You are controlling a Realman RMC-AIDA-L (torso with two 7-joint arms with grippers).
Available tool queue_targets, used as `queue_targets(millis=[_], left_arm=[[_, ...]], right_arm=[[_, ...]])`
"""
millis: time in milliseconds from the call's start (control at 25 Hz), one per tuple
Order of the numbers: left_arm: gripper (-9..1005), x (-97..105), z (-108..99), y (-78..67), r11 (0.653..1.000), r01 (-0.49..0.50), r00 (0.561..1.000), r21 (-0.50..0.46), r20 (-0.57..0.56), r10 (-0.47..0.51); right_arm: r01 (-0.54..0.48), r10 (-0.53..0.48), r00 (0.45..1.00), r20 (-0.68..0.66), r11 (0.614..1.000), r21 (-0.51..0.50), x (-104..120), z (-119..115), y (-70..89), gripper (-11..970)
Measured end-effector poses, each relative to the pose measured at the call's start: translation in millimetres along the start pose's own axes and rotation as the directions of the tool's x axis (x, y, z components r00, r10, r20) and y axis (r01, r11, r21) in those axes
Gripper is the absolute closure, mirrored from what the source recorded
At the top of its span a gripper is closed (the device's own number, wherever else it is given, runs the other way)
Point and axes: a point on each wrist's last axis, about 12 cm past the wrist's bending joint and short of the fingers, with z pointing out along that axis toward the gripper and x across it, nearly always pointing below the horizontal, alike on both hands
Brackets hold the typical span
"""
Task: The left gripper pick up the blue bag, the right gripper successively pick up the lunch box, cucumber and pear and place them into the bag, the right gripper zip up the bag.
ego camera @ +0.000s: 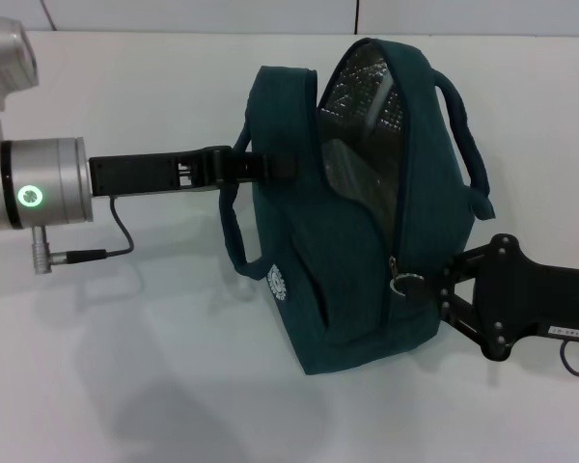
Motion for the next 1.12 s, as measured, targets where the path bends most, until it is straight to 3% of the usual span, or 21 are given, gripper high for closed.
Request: queue_targets(millis=[360,560,680,1120], left_arm=[[844,2,-8,0.7,0.993,-0.122,0.991,0.008,0.062,0.121],[608,0,-27,5.3,0.986,-0.161,0.971,-0.032,0.175,0.164],[406,3,-44,10.0,0.980,-0.182,0.937,-0.077,0.288,0.197],[180,22,-61,17.9,0.965,-0.221,0.900,-0.141,0.352,0.258]], right_arm=[[0.012,-0.012,1.000,0.005,1.000,-0.018,-3,4,-1.6,953],[0.033,-0.033,0.999,0.019,0.999,-0.026,-6,2,-1.7,953],[0.055,-0.054,0.997,0.047,0.998,-0.023,-9,0,-1.4,953],[0.152,-0.148,0.976,0.162,0.988,-0.010,-28,0,-5.1,952]])
